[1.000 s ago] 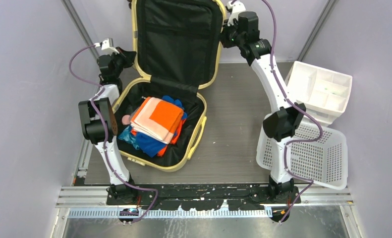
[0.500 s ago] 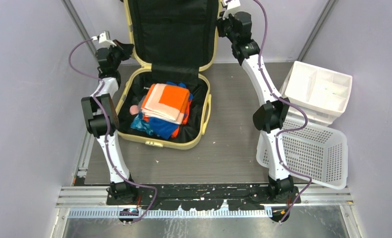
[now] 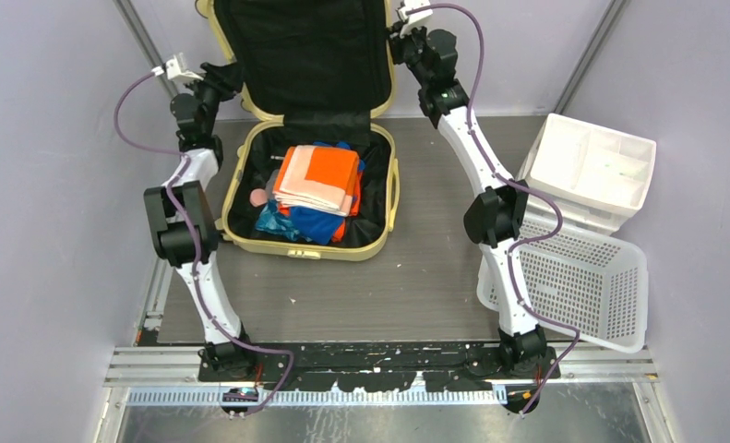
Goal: Open, take out, and arrange the luggage
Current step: Adjust the luggage at the center of the board, then move the bin to the center of the board.
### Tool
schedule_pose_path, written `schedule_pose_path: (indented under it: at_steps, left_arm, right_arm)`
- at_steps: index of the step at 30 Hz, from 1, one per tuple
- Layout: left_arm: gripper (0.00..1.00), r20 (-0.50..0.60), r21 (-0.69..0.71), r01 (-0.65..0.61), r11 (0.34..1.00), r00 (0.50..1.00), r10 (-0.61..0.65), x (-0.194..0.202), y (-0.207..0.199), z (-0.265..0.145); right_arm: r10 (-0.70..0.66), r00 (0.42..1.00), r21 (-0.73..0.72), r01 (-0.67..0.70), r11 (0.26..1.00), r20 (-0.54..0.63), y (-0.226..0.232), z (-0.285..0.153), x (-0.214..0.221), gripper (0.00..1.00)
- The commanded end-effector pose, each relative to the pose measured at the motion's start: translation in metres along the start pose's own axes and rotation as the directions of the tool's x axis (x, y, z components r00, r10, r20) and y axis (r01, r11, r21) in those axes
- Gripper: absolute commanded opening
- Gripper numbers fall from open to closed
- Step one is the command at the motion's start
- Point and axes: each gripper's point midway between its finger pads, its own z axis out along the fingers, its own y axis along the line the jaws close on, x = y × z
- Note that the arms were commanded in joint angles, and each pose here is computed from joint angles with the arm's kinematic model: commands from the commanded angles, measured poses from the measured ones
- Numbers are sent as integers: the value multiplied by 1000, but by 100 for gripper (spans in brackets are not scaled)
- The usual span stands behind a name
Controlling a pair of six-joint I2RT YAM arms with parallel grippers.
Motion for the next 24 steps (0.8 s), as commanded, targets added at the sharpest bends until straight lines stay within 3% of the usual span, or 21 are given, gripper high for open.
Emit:
schedule_pose_path:
  at_steps: [1,6,11,17,24]
  left_arm:
    - [58,161,57,-8,998,987,-1,-77,-35,-24]
    - [58,132,27,25,999,991,-28,-87,-24,-56]
    - [58,72,36,49,998,996,-51,-81,-37,-80]
    - [58,-121,118,96,988,989,-81,-67,-87,-105]
    - [59,-282,181,162,970,953,-107,-49,-133,-150]
  right_arm:
    - [-61,967,45,52,998,245,-11,-6,-88,12]
    - [-54,978,108,32,994,203,-22,-4,-71,45]
    - [-53,988,134,33,990,145,-30,-9,-63,65]
    - [-31,996,120,21,993,81,-35,-22,-69,77]
    - [-21,999,112,24,993,-24,-36,-37,-63,82]
